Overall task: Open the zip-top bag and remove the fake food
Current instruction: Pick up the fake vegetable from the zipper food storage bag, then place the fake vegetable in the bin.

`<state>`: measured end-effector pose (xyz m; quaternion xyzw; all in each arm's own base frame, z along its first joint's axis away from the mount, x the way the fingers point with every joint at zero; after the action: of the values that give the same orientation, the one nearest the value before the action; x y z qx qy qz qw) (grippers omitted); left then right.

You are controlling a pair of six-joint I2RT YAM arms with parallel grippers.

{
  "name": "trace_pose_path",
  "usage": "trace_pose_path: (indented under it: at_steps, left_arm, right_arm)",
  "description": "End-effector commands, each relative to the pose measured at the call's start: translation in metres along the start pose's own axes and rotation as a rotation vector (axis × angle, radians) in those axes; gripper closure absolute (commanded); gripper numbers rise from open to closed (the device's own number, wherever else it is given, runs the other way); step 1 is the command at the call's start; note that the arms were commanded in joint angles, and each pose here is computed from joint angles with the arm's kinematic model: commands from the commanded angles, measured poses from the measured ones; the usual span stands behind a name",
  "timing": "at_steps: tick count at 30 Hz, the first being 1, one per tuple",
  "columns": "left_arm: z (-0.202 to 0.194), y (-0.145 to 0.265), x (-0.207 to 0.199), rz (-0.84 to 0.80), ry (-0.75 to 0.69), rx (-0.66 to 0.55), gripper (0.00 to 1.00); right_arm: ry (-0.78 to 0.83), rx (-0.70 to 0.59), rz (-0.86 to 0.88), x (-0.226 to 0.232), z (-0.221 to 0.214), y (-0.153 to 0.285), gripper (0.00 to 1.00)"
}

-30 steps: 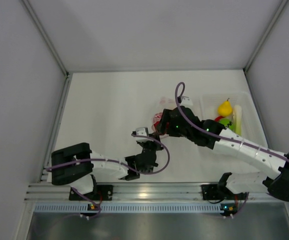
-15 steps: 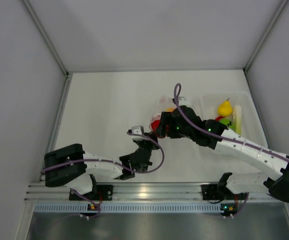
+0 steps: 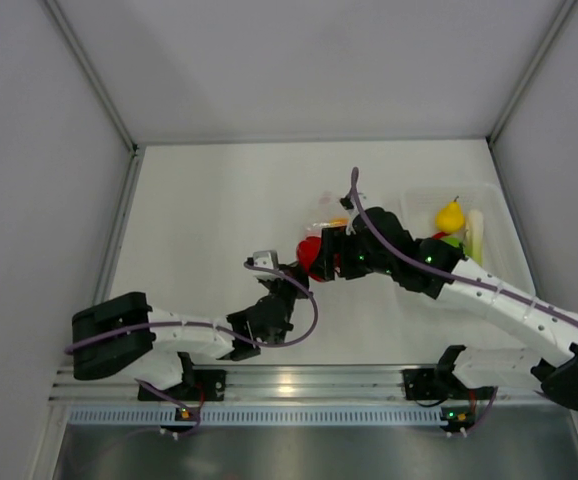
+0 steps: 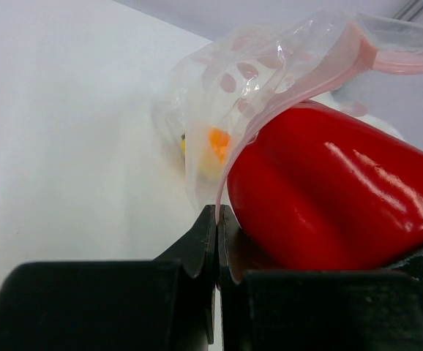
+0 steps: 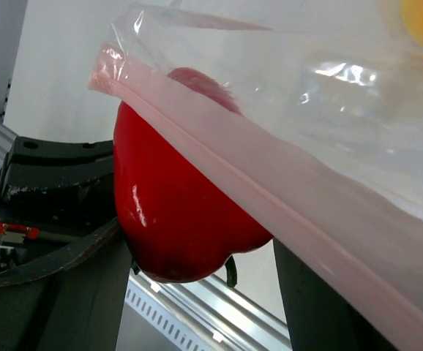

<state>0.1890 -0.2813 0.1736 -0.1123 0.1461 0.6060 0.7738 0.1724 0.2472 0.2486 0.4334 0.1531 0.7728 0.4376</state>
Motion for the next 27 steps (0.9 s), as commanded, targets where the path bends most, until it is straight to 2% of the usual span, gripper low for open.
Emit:
trace_pose_path:
  at_steps: [1, 10, 16, 21, 24, 27]
  left_arm:
    - [0.017, 0.003, 0.000, -0.027, 0.038, -0.033, 1.00]
    - [0.021, 0.005, -0.001, -0.042, 0.032, -0.036, 1.00]
    - [0.029, 0.006, 0.001, -0.038, 0.039, -0.051, 1.00]
    - [0.031, 0.007, -0.001, -0.048, 0.047, -0.047, 1.00]
    - [0.034, 0.007, -0.003, -0.052, 0.054, -0.037, 1.00]
    - [0.037, 0.006, -0.008, -0.055, 0.059, -0.032, 1.00]
  right_arm:
    - [0.049, -0.036, 0.109, 0.012, 0.016, 0.023, 1.00]
    - [0.133, 0.026, 0.300, 0.028, 0.012, 0.032, 1.00]
    - [0.160, 0.038, 0.339, 0.030, 0.008, 0.039, 1.00]
    - [0.100, -0.050, 0.449, 0.042, 0.020, 0.055, 1.00]
    - [0.057, -0.100, 0.436, 0.042, 0.028, 0.059, 1.00]
    - [0.037, -0.097, 0.485, 0.048, 0.028, 0.064, 1.00]
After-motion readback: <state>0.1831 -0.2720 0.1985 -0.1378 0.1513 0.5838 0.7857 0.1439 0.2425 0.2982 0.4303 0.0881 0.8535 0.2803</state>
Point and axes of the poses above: each gripper's point midway between its finger pads, its own y axis back along the fingers, its own x axis along the line the jaws close on, z = x × y, the point moved 5 cm from there along y, back along the fingers, and after that the axes turned 10 degrees about -y, right-handed, at the moved point
